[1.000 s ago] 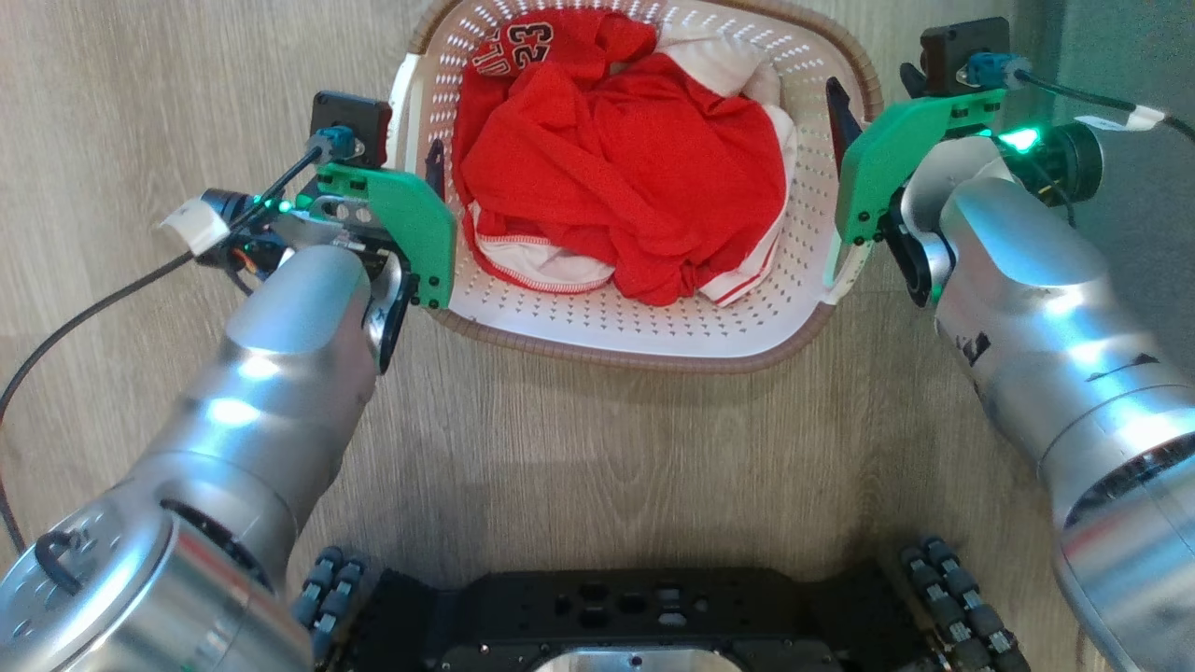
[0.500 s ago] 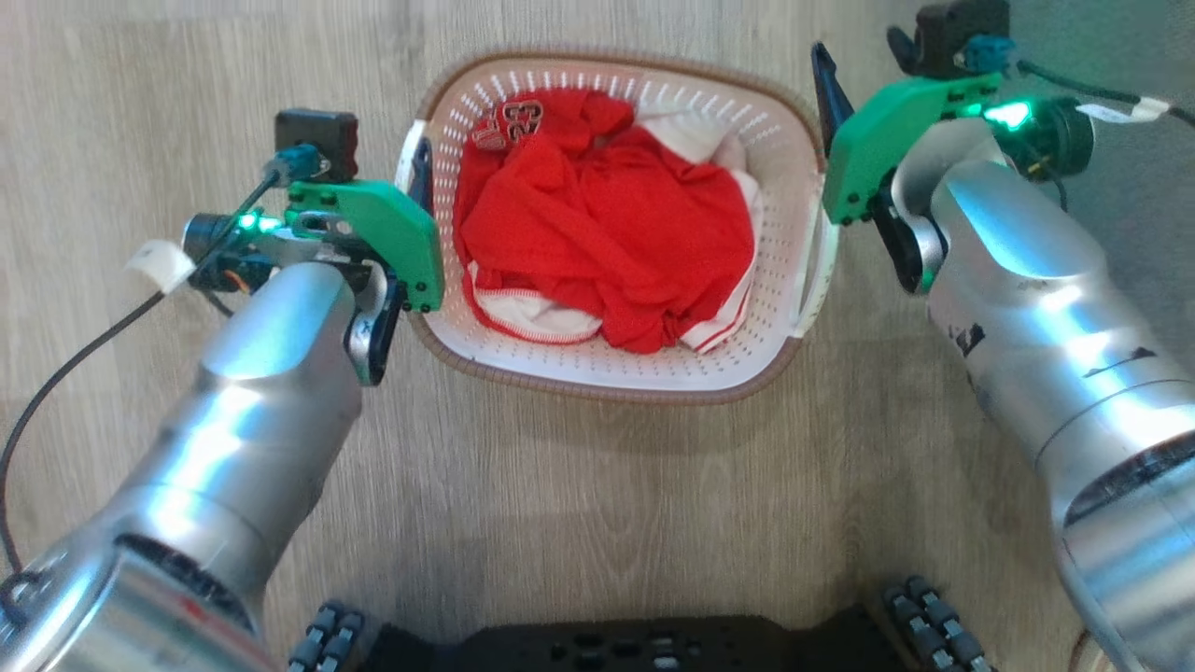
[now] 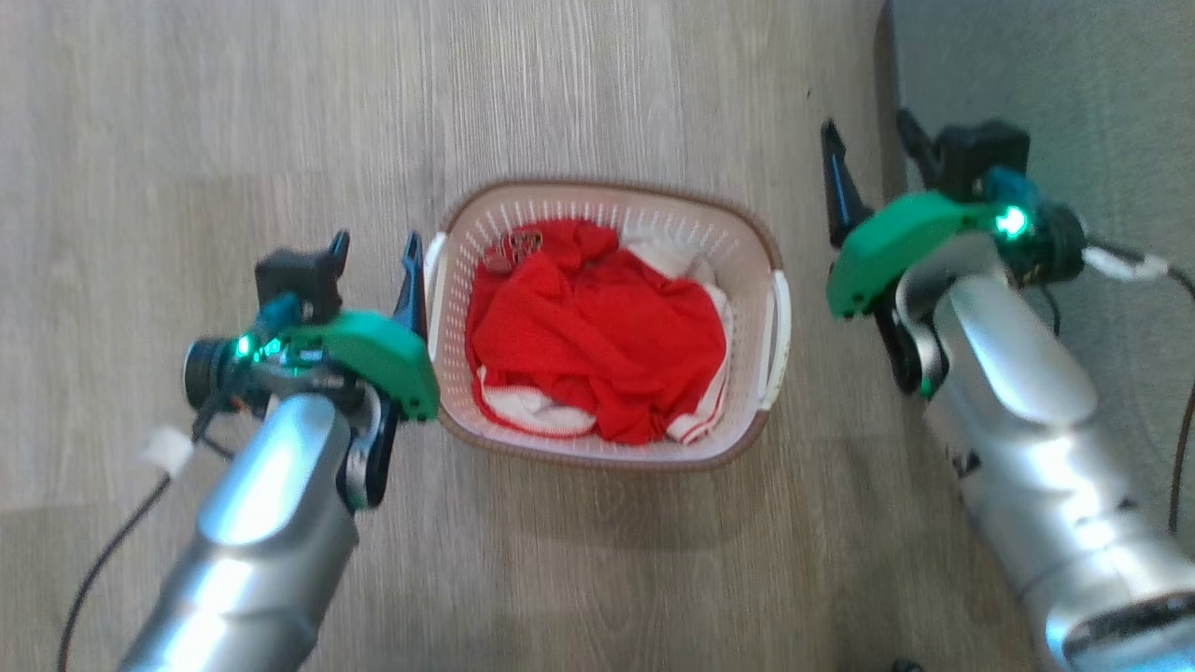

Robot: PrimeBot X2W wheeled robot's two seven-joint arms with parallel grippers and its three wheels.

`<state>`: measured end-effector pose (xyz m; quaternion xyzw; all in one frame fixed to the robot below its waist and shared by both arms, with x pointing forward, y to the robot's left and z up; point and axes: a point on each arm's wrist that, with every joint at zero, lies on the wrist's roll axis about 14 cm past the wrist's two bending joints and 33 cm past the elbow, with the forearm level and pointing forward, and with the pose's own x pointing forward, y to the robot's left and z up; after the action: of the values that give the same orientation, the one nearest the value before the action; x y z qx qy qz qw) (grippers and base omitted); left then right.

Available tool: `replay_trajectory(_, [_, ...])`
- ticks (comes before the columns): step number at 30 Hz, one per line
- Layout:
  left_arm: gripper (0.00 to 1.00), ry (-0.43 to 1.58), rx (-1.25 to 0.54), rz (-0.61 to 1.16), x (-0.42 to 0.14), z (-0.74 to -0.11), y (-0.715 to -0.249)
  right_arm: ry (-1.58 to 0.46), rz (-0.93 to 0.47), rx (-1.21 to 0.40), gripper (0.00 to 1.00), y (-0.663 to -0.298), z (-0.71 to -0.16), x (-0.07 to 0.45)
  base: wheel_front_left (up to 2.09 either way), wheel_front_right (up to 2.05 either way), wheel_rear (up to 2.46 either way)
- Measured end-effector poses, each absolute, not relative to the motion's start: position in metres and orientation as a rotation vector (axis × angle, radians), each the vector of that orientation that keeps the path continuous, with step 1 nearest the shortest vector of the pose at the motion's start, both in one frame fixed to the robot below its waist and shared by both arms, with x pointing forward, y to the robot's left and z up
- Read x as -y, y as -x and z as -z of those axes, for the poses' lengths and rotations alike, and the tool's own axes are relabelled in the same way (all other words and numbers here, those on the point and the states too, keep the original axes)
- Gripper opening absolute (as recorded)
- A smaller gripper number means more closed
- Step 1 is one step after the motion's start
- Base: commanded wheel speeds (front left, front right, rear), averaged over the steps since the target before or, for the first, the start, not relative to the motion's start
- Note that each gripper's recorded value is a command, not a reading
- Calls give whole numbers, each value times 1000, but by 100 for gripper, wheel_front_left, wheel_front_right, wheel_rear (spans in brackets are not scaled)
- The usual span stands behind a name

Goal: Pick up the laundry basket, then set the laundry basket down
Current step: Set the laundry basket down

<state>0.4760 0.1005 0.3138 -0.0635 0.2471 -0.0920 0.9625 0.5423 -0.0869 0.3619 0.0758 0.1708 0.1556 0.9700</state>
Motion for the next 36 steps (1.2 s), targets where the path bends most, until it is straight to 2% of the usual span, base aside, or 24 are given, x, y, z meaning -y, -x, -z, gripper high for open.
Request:
replay_trajectory(18, [100, 133, -170, 77, -135, -431, -404, -210, -286, -33, 100, -449, -480, 101, 0, 0, 0])
replay_trajectory(36, [100, 116, -68, 41, -148, -464, -340, -227, -263, 68, 100, -379, -510, 109, 0, 0, 0])
